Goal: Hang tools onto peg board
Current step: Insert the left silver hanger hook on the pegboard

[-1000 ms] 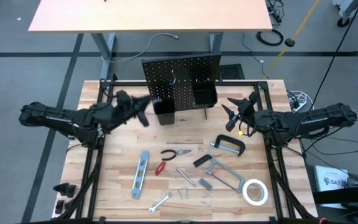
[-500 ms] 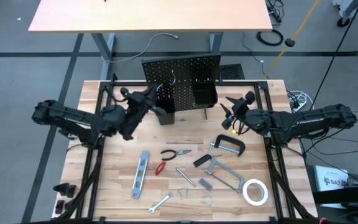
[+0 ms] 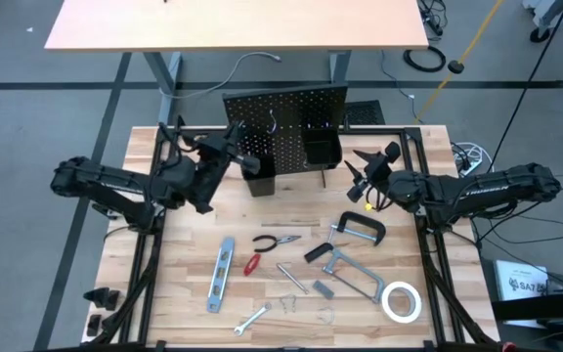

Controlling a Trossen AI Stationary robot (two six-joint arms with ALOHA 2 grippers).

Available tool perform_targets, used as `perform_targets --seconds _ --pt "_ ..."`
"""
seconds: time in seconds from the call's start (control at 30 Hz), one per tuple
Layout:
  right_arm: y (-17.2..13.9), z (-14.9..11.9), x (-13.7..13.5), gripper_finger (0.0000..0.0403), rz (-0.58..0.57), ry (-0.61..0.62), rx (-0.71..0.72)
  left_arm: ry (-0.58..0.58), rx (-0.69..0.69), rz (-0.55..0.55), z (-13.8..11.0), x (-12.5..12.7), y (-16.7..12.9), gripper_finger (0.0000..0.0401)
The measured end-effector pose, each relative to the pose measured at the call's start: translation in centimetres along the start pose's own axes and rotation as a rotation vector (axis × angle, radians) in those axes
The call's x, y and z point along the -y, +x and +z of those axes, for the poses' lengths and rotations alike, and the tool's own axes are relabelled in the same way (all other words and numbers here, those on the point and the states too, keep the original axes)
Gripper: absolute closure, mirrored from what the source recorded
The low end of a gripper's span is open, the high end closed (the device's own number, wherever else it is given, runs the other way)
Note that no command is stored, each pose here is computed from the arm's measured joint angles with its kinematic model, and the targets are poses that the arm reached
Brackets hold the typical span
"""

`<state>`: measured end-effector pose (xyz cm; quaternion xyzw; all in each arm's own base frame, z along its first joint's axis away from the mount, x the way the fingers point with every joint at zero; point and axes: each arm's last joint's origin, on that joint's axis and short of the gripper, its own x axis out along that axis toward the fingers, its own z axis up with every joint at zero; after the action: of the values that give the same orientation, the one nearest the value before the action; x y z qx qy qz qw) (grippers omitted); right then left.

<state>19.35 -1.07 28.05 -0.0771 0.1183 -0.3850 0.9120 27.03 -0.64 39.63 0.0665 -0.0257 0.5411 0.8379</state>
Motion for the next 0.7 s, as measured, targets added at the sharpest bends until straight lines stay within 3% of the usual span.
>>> perform_targets --seconds 0.13,0.7 --pt "0.0 0.1 0.0 0.0236 0.0 -0.006 0.009 -0.027 0.016 -0.036 -0.2 -0.1 0.7 0.04" --pt "0.0 0.0 0.0 0.0236 0.001 -0.027 -0.005 0.018 -0.037 0.053 -0.8 -0.5 1.3 0.04"
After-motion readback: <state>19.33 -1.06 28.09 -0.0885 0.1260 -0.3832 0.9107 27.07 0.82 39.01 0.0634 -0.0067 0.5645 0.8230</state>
